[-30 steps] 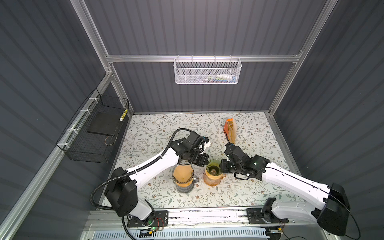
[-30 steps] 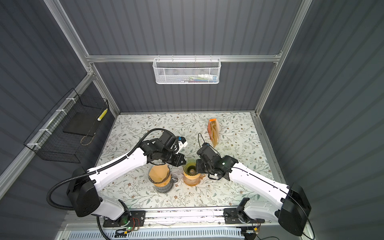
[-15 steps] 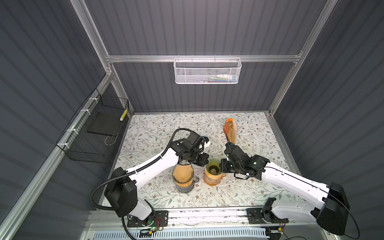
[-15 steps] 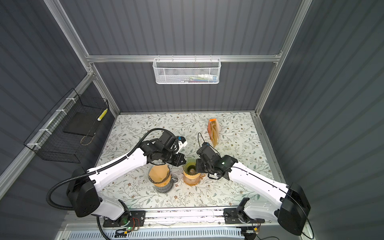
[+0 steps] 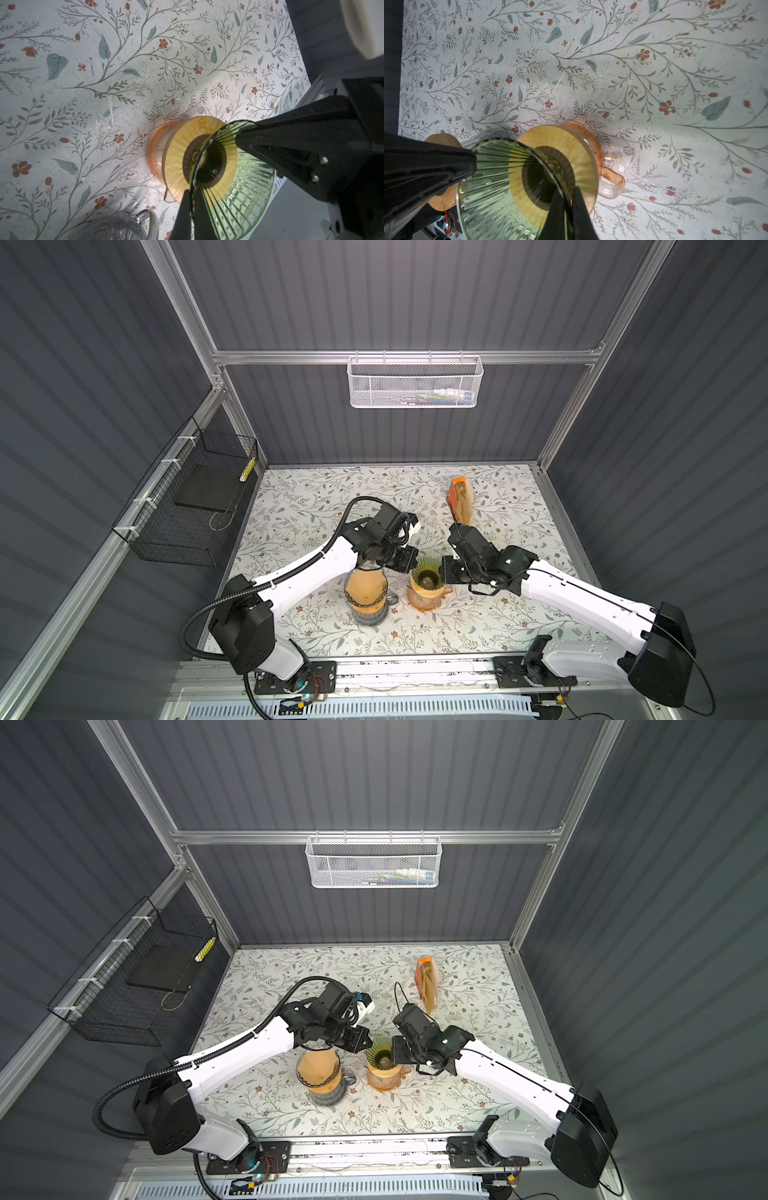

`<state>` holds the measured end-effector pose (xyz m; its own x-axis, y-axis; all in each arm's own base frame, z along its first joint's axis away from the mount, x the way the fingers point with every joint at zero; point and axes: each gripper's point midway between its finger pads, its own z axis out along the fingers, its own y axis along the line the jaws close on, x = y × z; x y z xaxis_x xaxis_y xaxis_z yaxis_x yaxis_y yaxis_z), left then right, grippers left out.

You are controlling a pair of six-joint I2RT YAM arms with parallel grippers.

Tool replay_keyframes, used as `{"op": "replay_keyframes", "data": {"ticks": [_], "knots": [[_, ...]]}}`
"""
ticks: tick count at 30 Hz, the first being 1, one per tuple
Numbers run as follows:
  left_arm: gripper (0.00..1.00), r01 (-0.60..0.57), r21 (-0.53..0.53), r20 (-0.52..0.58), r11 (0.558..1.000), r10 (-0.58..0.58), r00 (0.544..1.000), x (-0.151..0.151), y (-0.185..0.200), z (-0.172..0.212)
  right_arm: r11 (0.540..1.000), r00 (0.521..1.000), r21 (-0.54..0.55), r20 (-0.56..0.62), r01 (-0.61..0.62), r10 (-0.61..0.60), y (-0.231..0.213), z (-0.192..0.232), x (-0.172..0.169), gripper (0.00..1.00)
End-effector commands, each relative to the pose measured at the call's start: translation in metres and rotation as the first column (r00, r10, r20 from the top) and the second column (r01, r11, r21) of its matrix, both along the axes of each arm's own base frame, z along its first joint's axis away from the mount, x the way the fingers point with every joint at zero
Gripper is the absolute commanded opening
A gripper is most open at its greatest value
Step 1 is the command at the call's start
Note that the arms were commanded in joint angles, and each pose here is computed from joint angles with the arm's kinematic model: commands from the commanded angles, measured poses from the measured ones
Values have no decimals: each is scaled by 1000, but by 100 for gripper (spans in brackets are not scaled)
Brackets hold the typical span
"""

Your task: Place the coffee filter in the dripper

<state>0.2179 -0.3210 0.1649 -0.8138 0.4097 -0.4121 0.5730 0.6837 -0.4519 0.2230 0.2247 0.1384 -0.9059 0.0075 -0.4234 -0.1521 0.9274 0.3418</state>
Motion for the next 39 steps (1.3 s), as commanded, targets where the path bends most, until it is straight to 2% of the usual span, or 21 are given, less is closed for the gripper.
{"op": "replay_keyframes", "data": {"ticks": [1,8,22,39], "knots": [[0,53,103,-48,993,-48,998,-22,14,-28,966,994,-258,-107,-21,-7,-48,-44,-19,7],[0,33,93,-21,995,-31,999,-17,13,-23,968,995,-248,-96,-32,9,-44,-32,-15,15],[0,28,78,3,997,-28,1000,-14,11,-12,979,999,-204,-48,-29,20,-38,-6,-9,25],[0,9,101,34,995,-12,999,-11,19,-11,978,998,-200,6,-63,66,-27,18,10,29]]}}
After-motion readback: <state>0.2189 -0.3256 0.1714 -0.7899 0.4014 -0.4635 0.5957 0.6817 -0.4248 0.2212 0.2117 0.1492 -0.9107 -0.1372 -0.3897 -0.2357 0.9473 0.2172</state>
